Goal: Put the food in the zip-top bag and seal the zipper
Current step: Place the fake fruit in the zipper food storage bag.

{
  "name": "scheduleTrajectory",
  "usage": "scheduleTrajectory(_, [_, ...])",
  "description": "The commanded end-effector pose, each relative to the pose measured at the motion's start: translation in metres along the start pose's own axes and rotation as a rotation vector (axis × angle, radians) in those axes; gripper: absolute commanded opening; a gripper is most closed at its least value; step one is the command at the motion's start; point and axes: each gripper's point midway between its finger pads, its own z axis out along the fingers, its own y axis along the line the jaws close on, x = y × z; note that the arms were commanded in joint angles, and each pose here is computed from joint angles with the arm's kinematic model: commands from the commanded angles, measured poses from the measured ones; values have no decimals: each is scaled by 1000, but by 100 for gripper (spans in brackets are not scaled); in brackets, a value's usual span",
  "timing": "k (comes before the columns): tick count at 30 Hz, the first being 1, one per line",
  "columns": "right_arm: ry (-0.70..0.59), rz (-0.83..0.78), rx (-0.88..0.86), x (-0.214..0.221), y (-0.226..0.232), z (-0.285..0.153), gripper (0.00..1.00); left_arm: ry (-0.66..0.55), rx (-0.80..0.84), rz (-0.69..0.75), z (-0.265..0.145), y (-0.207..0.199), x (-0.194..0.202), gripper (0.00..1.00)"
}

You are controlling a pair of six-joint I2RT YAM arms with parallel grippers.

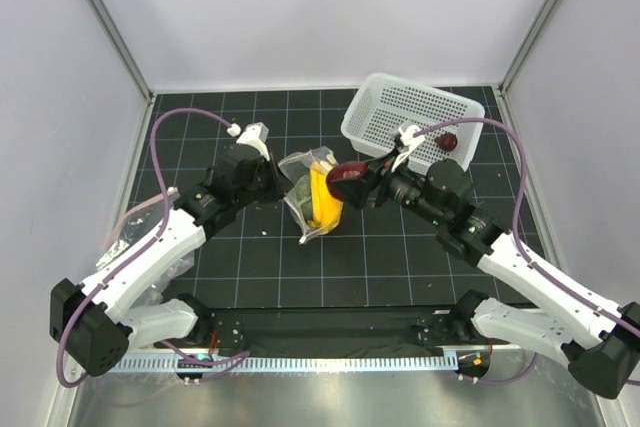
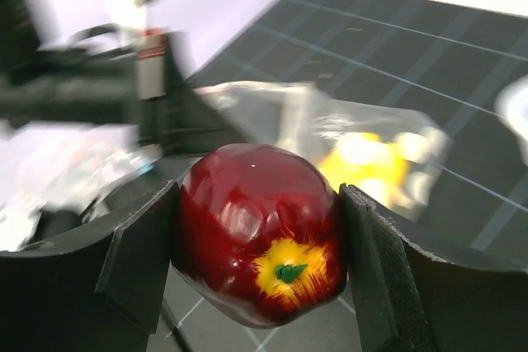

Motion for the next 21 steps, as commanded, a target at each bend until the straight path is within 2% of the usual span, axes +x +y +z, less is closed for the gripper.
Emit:
scheduleTrajectory(1, [-96,-150,-211,-21,58,-6,29,8,68,-2,4,-19,-9,0])
scheduleTrajectory(9, [5,-208,-187,7,74,21,26,75,145,-18,2,-34,1,0])
scheduleTrajectory(14, [86,-198,37,27,36,50,25,60,166,-22,-6,-38,-3,0])
scheduleTrajectory(19, [137,-185,135,44,19,70,26,66,177,-25,-8,-40,-2,0])
scheduleTrajectory(20, [142,-181,157,46,15,73,26,65,178,-25,-8,-40,-2,0])
scheduleTrajectory(21, [148,-173,188,50,10,77,31,61,177,-27,-9,-40,-3,0])
